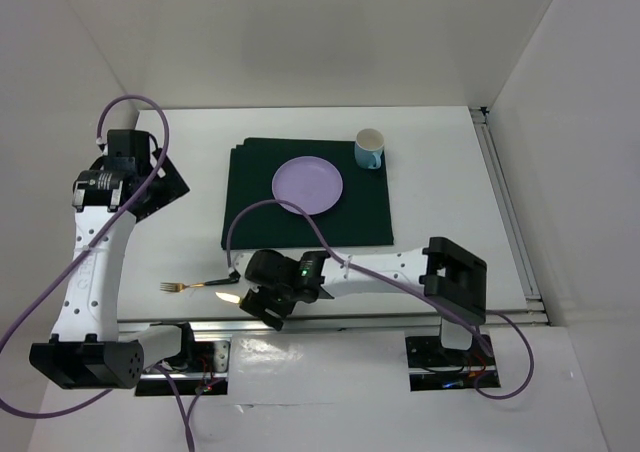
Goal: Set the dinner table for one person
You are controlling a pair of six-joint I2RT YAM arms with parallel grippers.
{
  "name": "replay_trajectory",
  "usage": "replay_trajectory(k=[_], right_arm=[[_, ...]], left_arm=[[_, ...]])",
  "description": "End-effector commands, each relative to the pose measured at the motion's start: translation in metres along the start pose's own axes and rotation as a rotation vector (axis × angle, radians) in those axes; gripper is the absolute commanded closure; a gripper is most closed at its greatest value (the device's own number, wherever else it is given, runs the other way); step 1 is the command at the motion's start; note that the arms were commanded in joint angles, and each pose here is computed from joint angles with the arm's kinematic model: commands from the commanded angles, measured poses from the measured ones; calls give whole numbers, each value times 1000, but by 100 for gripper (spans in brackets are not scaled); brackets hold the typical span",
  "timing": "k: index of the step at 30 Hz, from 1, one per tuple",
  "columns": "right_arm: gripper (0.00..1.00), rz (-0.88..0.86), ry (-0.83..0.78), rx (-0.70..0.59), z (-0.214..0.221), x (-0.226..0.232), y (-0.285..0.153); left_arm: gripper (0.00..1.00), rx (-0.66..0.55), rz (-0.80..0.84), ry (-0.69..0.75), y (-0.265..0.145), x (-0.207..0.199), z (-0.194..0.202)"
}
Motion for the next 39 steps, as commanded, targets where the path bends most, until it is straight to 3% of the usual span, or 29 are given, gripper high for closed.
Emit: replay_trajectory(k=[1,6,17,21,22,25,26,28,31,37,39], right_arm=[[20,-1,-40,-91,-14,2,16],[22,29,-49,-76,-12,-1,35],[41,113,-48,-59,-7,-10,67],[57,137,-37,-46,-2,-13,71],[67,149,-38,-39,-1,-14,71],[83,192,-39,-25,3,-18,68],[93,199,-39,-34,3,-19,63],[100,231,-40,-30,4,-21,50],[100,245,-27,-59,3,-22,21],[100,328,55,-58,16,-27,-21],[100,391,160,-61,18,-40,-42]], left_arm=[[0,9,29,8,-2,-2,-2],[0,26,34,10,-1,-1,3],[0,30,42,10,-1,0,6],[0,30,42,10,-1,0,6],[0,30,42,10,-1,0,6],[0,35,29,13,1,1,7],[0,35,29,4,3,1,8],[0,76,-4,-17,15,3,14],[0,245,34,-66,38,0,35],[5,275,25,-98,54,2,52],[5,271,-6,-105,54,5,52]])
Point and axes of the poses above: each gripper's point midway between its finger pads, its own y axis out along the fingers, its own x axis along the line the jaws close on, z = x × y, the point moved 9 cm from there along -y, back along the fingers, and after that the axes turned 2 degrees about y, right-handed, at the moved point
